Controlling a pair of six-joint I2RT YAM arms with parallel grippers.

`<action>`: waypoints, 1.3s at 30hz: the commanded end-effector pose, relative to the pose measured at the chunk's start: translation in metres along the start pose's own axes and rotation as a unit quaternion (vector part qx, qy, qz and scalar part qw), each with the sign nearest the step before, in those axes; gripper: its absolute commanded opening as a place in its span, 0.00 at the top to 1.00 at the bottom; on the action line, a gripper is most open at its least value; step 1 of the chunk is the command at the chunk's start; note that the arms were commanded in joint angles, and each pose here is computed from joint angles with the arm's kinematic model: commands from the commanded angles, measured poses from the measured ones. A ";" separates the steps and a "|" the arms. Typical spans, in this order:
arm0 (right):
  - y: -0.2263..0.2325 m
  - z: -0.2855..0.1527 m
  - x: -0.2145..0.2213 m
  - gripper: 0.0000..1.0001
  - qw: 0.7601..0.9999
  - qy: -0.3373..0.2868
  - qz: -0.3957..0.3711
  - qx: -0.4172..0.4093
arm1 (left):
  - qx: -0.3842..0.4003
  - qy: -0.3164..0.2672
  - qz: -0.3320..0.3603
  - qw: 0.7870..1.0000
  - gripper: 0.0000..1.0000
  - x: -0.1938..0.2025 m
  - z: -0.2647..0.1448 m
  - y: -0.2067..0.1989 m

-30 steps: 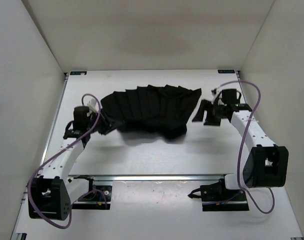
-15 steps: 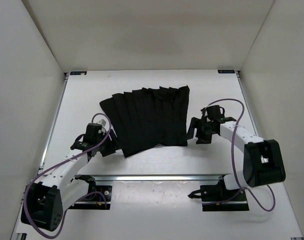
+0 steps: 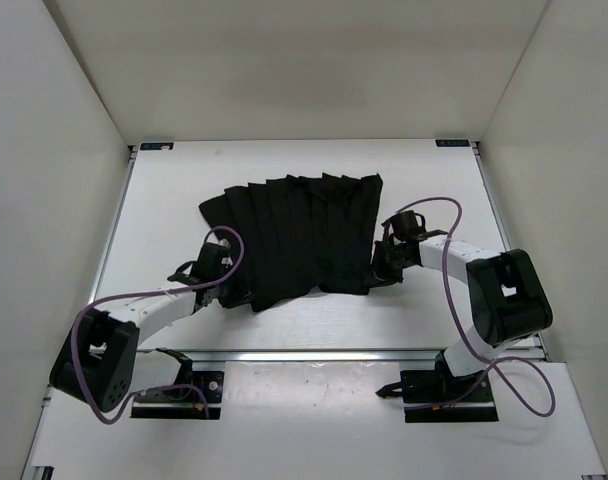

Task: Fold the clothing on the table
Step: Flatten the skirt out

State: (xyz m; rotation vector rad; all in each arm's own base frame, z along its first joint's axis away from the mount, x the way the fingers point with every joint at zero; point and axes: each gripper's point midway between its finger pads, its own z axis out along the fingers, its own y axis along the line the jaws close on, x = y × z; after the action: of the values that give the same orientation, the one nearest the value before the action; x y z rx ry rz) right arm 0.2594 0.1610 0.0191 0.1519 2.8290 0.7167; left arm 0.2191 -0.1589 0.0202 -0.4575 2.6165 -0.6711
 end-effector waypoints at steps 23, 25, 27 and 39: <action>0.142 -0.242 -0.128 1.00 0.974 -0.179 -0.063 -0.126 | 0.313 -0.166 -0.096 0.930 1.00 -0.187 -0.183 -0.186; 0.178 -0.289 -0.132 1.00 0.955 -0.227 -0.095 -0.165 | 0.320 -0.226 -0.084 0.916 1.00 -0.203 -0.222 -0.205; 0.210 -0.346 -0.138 1.00 0.924 -0.292 -0.127 -0.210 | 0.324 -0.273 -0.061 0.904 1.00 -0.217 -0.271 -0.225; 0.211 -0.300 -0.228 1.00 0.916 -0.272 -0.133 -0.263 | 0.375 -0.178 -0.077 0.907 1.00 -0.275 -0.203 -0.257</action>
State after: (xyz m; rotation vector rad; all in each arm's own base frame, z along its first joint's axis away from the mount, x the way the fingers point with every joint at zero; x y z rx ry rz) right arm 0.3817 0.1613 0.4185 -0.0303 2.0383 1.1361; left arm 0.4019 -0.1757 0.3933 -0.5219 1.7951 -1.3676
